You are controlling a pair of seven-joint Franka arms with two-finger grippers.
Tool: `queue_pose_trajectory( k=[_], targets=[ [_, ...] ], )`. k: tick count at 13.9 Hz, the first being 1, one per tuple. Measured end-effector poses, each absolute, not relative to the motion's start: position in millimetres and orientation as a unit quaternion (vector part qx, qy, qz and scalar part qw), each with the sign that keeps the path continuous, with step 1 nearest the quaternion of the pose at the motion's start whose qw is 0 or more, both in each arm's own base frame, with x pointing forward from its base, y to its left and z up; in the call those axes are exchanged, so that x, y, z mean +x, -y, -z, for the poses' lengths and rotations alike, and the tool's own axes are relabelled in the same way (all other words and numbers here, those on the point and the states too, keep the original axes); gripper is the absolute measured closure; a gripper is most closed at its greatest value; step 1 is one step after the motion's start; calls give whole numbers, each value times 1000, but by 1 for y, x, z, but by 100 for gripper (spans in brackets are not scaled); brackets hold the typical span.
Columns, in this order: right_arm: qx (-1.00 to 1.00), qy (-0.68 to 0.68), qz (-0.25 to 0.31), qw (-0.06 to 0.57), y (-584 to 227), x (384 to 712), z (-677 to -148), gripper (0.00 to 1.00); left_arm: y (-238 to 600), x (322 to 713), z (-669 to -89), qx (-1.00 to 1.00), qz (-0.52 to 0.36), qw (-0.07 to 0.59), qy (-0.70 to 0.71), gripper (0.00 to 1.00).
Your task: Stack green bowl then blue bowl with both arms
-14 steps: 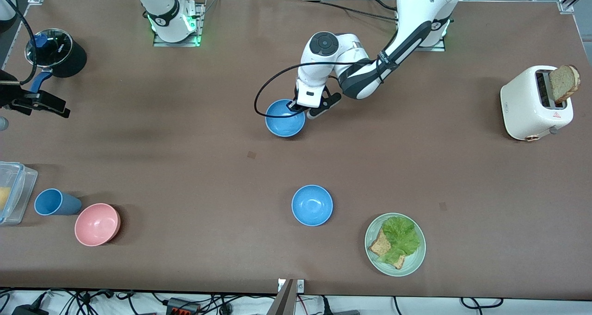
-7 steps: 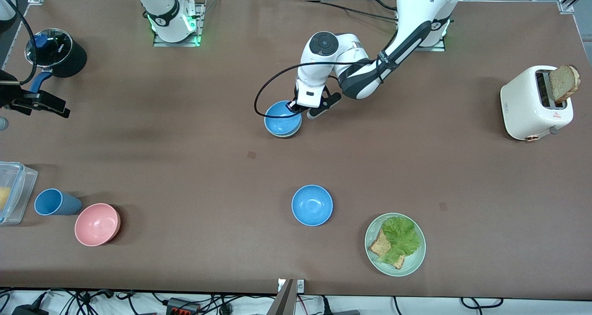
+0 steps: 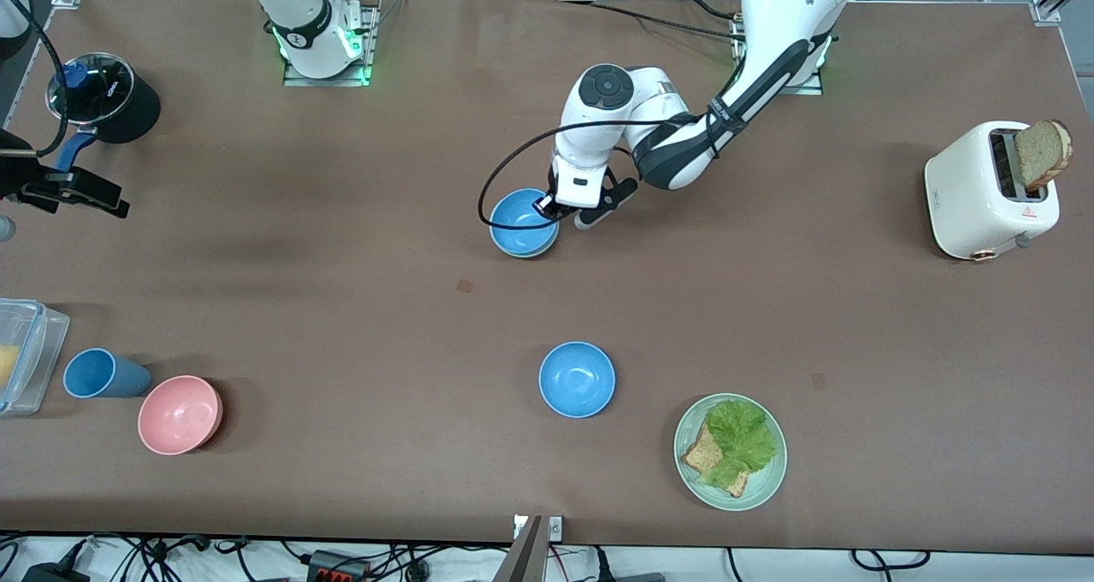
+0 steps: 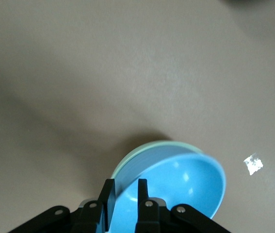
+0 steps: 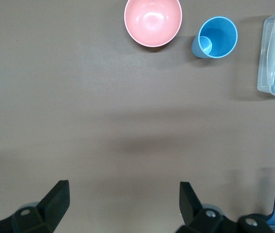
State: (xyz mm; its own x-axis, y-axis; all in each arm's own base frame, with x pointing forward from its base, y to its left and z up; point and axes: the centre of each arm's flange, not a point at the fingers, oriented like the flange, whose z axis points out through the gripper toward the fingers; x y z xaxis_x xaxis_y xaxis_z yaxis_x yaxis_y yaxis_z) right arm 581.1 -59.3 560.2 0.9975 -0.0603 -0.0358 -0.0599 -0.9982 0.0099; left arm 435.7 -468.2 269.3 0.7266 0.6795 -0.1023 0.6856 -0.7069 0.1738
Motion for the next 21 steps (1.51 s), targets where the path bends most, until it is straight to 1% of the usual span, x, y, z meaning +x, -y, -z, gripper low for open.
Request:
queue_pose_trajectory(
  k=[1,3,7,13,15,21],
  targets=[
    [999,30,18,4,59,581,-560,0,467,437,-270,923,15,98,-371,73],
    [999,30,18,4,59,581,-560,0,463,442,-273,922,13,97,-375,66],
    [999,30,17,4,59,581,-560,0,446,456,-293,919,20,97,-381,65],
    [999,30,17,4,59,581,-560,0,402,491,-340,922,26,94,-374,64],
    [999,28,16,4,57,581,-561,0,402,495,-351,924,25,84,-373,63],
    [1000,-3,10,4,22,575,-577,0,404,506,-371,931,19,87,-353,62]
  ],
)
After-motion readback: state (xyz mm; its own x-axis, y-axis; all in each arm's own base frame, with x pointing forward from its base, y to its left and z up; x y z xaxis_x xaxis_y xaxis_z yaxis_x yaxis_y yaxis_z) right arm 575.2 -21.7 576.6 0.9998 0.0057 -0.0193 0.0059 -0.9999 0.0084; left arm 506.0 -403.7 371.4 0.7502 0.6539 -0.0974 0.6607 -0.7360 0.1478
